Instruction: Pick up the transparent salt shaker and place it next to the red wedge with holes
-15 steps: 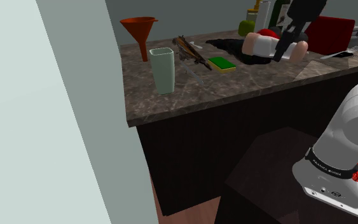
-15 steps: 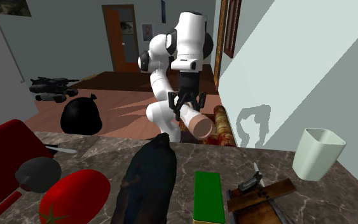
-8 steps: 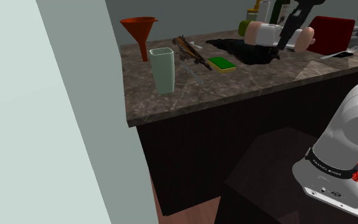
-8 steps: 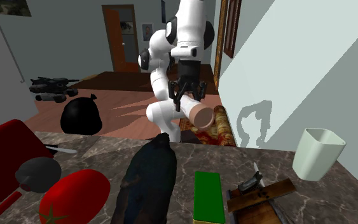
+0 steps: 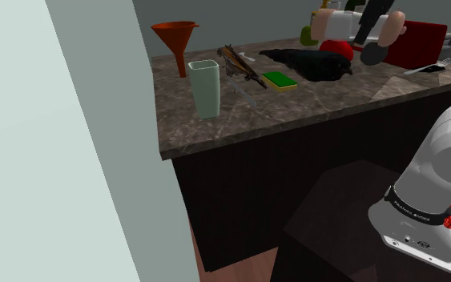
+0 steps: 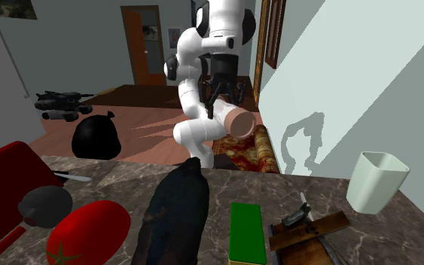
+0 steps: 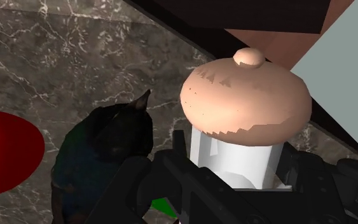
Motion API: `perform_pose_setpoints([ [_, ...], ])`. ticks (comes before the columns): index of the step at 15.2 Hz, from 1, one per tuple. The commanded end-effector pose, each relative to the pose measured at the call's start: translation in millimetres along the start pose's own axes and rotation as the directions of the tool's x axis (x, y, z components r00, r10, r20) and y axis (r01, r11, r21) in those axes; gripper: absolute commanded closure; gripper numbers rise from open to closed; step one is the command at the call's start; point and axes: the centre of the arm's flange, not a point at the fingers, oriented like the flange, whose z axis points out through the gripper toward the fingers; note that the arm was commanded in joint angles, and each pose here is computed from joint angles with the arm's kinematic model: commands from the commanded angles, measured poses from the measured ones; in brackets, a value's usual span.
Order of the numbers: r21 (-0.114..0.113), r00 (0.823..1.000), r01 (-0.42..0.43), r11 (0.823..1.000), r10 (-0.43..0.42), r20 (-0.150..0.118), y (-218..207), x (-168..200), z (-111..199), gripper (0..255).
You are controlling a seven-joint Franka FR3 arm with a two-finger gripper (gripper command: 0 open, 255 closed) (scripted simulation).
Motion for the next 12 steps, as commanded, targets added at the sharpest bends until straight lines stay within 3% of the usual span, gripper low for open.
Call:
perform_pose_setpoints([
  [1,0.0,1.0,0.0,1.0,0.0,0.0,1,2,-11,255],
  [12,0.0,1.0,0.0,1.0,0.0,0.0,21,8,-62,255],
])
